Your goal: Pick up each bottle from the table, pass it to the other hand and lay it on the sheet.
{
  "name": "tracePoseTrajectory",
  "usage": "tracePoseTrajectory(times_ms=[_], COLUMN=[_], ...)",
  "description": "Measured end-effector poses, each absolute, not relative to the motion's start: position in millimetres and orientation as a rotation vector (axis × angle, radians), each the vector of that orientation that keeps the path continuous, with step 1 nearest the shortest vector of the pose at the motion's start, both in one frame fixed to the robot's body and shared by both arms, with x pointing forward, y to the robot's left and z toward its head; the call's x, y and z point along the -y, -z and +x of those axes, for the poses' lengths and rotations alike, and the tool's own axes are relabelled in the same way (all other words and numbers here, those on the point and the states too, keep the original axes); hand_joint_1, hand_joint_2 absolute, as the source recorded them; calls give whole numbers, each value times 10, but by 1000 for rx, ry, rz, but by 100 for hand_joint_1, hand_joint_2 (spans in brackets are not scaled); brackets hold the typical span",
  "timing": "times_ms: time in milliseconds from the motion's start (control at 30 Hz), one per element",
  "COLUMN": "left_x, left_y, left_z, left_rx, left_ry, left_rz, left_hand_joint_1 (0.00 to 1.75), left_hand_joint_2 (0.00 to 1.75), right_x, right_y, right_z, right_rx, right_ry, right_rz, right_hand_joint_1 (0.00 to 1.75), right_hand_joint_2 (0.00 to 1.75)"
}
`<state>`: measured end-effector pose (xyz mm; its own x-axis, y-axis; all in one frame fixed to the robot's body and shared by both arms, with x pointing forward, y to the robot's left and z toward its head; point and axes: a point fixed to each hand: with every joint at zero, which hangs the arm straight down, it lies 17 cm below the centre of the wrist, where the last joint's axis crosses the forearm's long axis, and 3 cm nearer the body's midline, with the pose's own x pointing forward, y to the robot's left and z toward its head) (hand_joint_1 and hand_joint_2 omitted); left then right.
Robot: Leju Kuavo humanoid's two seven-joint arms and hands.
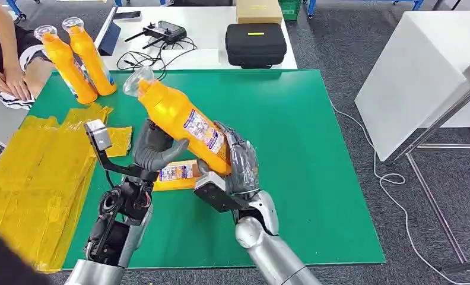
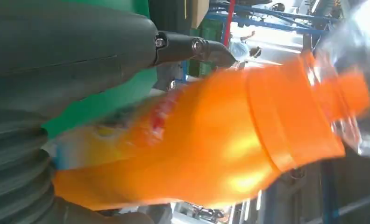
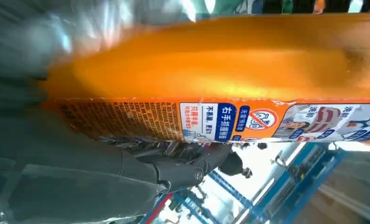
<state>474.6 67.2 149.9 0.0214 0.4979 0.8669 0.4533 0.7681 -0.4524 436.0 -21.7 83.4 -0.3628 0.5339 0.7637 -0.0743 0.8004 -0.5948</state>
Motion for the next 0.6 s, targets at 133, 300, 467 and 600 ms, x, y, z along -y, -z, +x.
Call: tracePoseTrajectory(times_ms=[133,300,467,600], left_x=[-687,-690,-660,-646], left_y=[-1480,-1451,-1427,-1400], left_z=[4733,4723,4730,4731], left_rx=[1603,1598,1590,1582], left_ry=[-42,-41,-31,-29], left_rz=[-778,-776,-776,-775], left_hand_joint_1=[0,0,0,0], left_hand_joint_2=[175,175,175,175], right_x=[456,700,610,512], right_y=[-916,-979,-1015,-1004], right_z=[4471,4567,4535,4505], right_rx=[1848,1853,1888,1894], right_ry=[-580,-536,-610,-651], right_rz=[-416,-490,-509,-492], right_hand_joint_1=[175,175,175,175], right_hand_joint_2=[175,175,175,175])
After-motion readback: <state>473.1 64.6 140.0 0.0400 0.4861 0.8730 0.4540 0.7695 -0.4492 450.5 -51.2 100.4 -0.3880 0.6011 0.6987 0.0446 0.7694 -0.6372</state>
